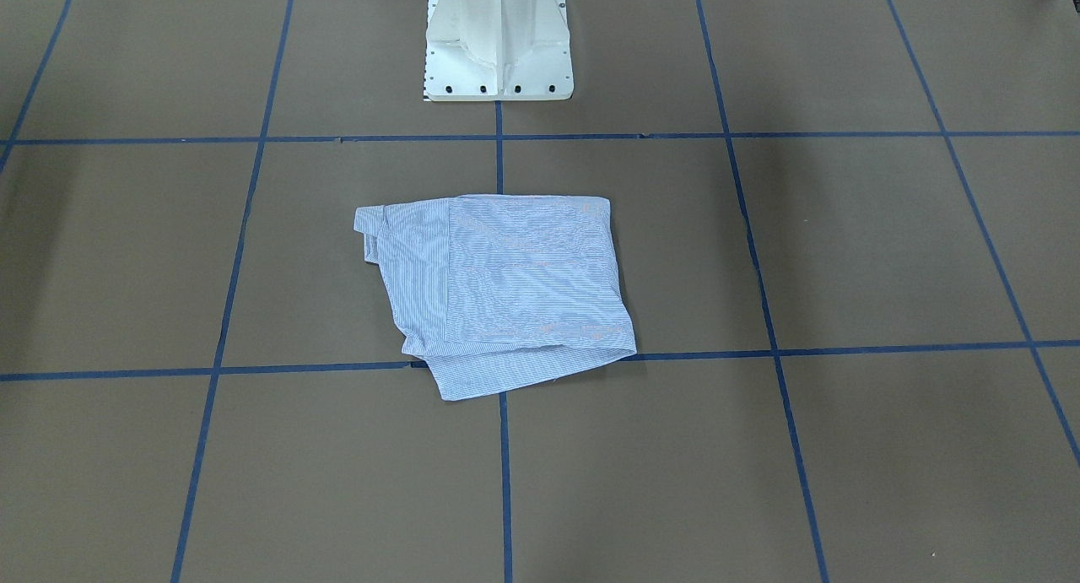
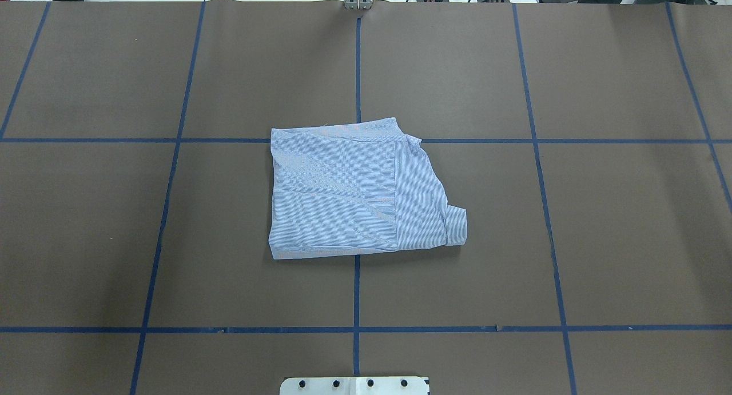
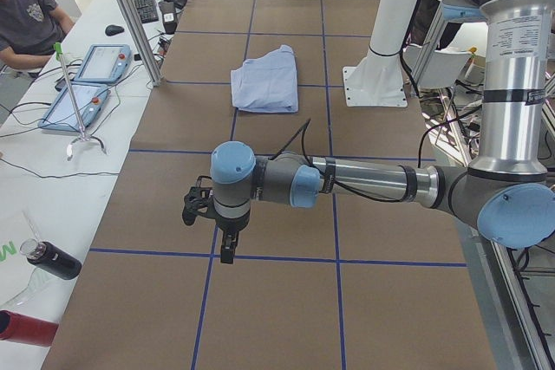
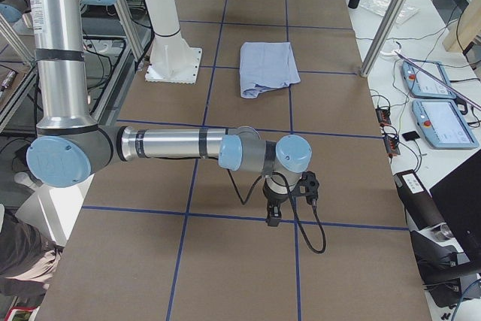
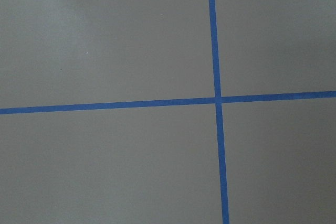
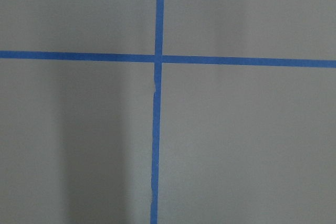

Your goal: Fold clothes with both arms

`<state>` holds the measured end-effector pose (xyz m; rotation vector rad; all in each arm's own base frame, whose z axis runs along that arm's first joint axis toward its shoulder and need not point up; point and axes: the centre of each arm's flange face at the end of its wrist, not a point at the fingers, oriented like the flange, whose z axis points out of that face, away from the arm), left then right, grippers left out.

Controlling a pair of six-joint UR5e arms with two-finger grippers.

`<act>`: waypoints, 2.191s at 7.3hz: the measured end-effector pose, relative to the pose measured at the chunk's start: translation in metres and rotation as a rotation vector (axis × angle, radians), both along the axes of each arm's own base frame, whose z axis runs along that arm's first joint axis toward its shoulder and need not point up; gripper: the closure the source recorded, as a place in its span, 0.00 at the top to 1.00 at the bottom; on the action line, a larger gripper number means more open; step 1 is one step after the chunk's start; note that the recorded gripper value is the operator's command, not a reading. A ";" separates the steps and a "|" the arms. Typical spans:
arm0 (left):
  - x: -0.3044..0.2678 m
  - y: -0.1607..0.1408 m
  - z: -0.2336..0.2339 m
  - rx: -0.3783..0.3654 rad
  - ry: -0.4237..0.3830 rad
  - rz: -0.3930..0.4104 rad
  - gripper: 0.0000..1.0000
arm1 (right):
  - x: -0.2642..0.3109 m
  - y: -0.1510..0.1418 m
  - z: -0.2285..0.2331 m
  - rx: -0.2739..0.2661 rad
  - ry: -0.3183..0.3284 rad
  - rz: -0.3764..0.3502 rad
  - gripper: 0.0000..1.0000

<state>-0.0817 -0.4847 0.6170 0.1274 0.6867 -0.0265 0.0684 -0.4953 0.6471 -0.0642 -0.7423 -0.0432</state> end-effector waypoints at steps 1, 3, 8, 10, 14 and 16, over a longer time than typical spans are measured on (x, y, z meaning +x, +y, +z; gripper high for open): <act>0.000 0.000 0.000 -0.013 0.003 -0.016 1.00 | 0.001 0.000 0.000 -0.004 0.000 0.007 1.00; 0.000 0.000 0.001 -0.024 0.005 -0.027 1.00 | 0.002 0.000 -0.001 -0.016 0.001 0.026 1.00; 0.000 0.000 0.001 -0.024 0.004 -0.028 1.00 | 0.002 -0.002 -0.004 -0.020 0.001 0.036 1.00; 0.000 -0.001 0.000 -0.021 0.004 -0.028 1.00 | 0.002 -0.003 -0.007 -0.014 0.001 0.037 1.00; 0.000 -0.001 0.001 -0.020 0.002 -0.025 1.00 | 0.003 -0.002 -0.015 0.003 0.000 0.037 1.00; 0.000 0.000 0.002 -0.020 0.001 -0.025 1.00 | 0.003 -0.001 -0.017 0.007 -0.002 0.037 1.00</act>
